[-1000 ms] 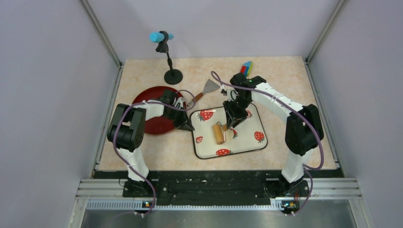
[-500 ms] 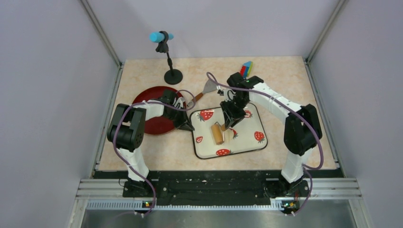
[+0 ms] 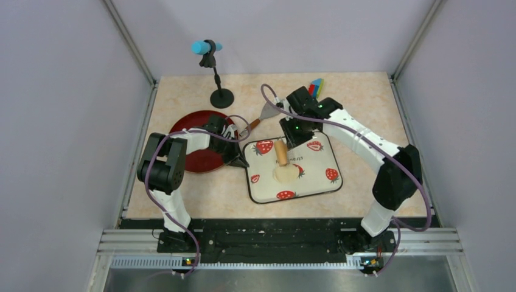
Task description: Roll out the dumpling wrappers from the dough
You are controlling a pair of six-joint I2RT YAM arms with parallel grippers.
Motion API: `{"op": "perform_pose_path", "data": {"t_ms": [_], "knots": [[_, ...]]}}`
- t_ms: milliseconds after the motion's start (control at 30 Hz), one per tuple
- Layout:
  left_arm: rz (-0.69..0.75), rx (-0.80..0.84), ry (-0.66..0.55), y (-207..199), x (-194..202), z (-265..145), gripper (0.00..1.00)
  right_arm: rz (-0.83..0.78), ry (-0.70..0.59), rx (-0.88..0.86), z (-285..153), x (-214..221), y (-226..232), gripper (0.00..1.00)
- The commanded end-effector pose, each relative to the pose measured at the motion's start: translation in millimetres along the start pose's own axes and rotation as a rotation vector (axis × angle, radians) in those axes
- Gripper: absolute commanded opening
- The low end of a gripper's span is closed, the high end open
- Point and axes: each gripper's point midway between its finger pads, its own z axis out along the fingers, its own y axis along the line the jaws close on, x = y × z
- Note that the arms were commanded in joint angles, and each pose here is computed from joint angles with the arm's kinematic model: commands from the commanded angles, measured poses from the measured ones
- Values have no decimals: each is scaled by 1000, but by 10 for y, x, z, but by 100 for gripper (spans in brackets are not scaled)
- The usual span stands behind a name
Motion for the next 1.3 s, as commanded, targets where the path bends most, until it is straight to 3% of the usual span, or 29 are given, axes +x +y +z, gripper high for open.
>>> {"op": "perform_pose_path", "data": {"t_ms": [0,233,867,1267], "knots": [[20,-371,-20,946,97,148,0,21,-264,77,-514,-447,-136,0],[20,-371,-20,947,100,147,0,105,-271,26,-611,-331,-271,0],[21,-369,-21,944,99,149,0,114,2,-120,-30,341,-163,0],[20,-376,-30,947,84,137,0,184,160,21,177,637,-578,0]]}}
